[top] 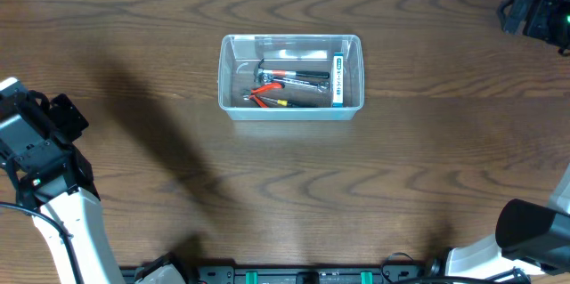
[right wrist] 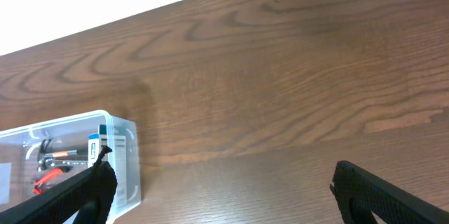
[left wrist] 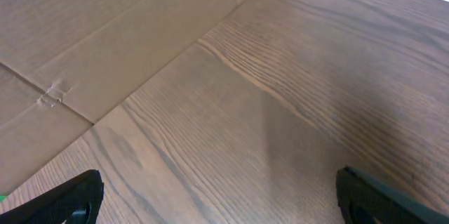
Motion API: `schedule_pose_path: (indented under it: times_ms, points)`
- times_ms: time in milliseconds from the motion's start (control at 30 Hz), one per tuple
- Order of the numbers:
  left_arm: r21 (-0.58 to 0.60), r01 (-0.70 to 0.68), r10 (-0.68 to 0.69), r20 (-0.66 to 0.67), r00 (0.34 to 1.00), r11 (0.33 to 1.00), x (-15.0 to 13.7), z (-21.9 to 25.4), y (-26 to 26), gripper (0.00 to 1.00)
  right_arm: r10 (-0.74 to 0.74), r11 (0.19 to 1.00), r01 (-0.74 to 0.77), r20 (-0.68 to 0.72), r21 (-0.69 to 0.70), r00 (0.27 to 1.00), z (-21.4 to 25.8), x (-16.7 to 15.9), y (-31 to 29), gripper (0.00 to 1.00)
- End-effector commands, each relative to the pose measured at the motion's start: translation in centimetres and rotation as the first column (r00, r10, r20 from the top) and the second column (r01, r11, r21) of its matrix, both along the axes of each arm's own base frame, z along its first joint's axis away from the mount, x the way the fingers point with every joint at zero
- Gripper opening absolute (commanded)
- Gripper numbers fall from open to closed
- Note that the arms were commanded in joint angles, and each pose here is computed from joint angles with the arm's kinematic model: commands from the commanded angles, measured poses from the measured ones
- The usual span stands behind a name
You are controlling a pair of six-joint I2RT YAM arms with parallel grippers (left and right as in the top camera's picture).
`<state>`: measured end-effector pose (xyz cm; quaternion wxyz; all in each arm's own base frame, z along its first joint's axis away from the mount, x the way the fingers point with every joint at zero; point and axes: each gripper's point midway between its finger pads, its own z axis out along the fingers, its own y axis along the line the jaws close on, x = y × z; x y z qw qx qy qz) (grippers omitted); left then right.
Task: Pack container
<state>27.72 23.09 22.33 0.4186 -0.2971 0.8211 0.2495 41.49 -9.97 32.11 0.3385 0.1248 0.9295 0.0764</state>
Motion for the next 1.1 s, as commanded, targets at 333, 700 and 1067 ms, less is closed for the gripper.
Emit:
schedule_pose_path:
  times_ms: [333, 700, 1067]
  points:
    - [0.018, -0.005, 0.005, 0.000, 1.000, 1.000, 0.0, 0.7, 0.4, 0.98, 0.160, 0.985, -0.143, 0.223, -0.093, 0.962, 9.2, -5.2, 7.9, 0.99]
    - [0.018, -0.005, 0.005, 0.000, 1.000, 1.000, 0.0, 0.7, 0.4, 0.98, 0.247, 0.948, -0.108, 0.479, -0.298, 0.842, 12.1, -12.8, 11.5, 0.99]
    - [0.018, -0.005, 0.005, 0.000, 1.000, 1.000, 0.0, 0.7, 0.4, 0.98, 0.257, 0.948, -0.125, 0.467, -0.294, 0.846, -4.0, -18.9, 11.5, 0.99]
